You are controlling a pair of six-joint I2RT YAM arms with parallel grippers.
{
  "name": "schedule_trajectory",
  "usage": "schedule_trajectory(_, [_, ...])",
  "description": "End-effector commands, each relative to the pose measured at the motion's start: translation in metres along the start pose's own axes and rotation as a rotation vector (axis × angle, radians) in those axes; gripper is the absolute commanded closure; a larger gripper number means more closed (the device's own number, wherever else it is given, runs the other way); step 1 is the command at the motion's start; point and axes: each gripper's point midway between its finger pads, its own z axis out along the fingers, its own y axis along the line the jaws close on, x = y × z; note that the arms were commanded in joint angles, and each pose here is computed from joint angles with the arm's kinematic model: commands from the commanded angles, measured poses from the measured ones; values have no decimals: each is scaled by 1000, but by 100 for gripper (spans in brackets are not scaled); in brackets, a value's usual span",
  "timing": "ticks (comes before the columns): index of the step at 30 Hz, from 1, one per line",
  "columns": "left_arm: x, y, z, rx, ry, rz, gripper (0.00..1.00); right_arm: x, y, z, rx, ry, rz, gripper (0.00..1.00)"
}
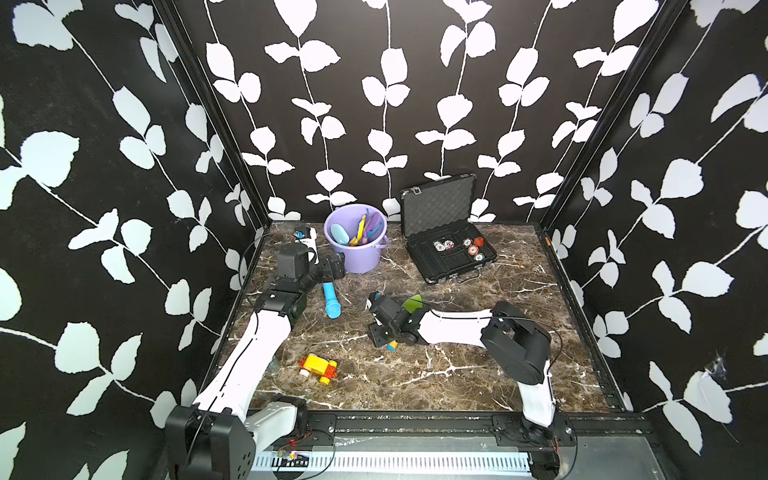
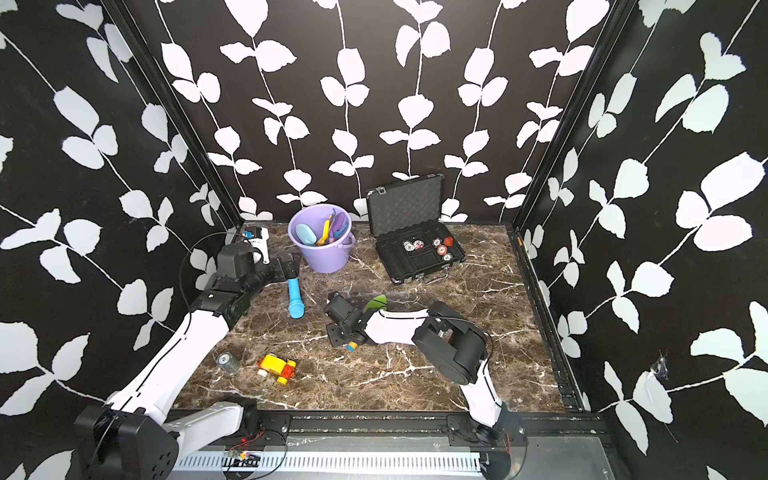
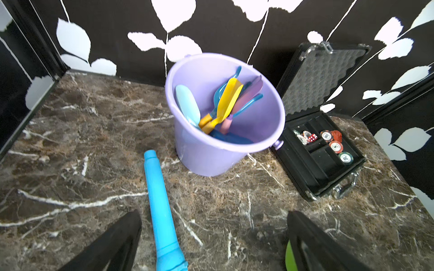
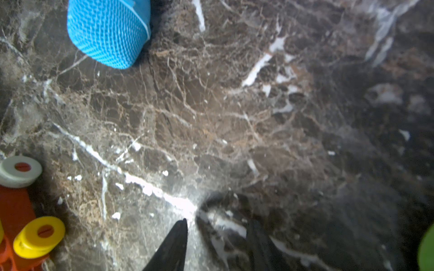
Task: Organize the gardening tools
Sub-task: Pick up the gardening tool from the center of the board.
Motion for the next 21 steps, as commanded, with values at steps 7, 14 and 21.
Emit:
schedule_trajectory(7, [24, 18, -30, -65, -17, -31, 1, 59, -33, -21, 110, 73, 50, 52])
schedule_trajectory(14, [47, 20, -45, -49, -18, -68, 1, 61, -23, -47, 124, 52, -9, 46])
schedule_trajectory(21, [73, 25, -64, -48, -23, -96, 1, 50, -15, -86, 119, -20, -46, 38])
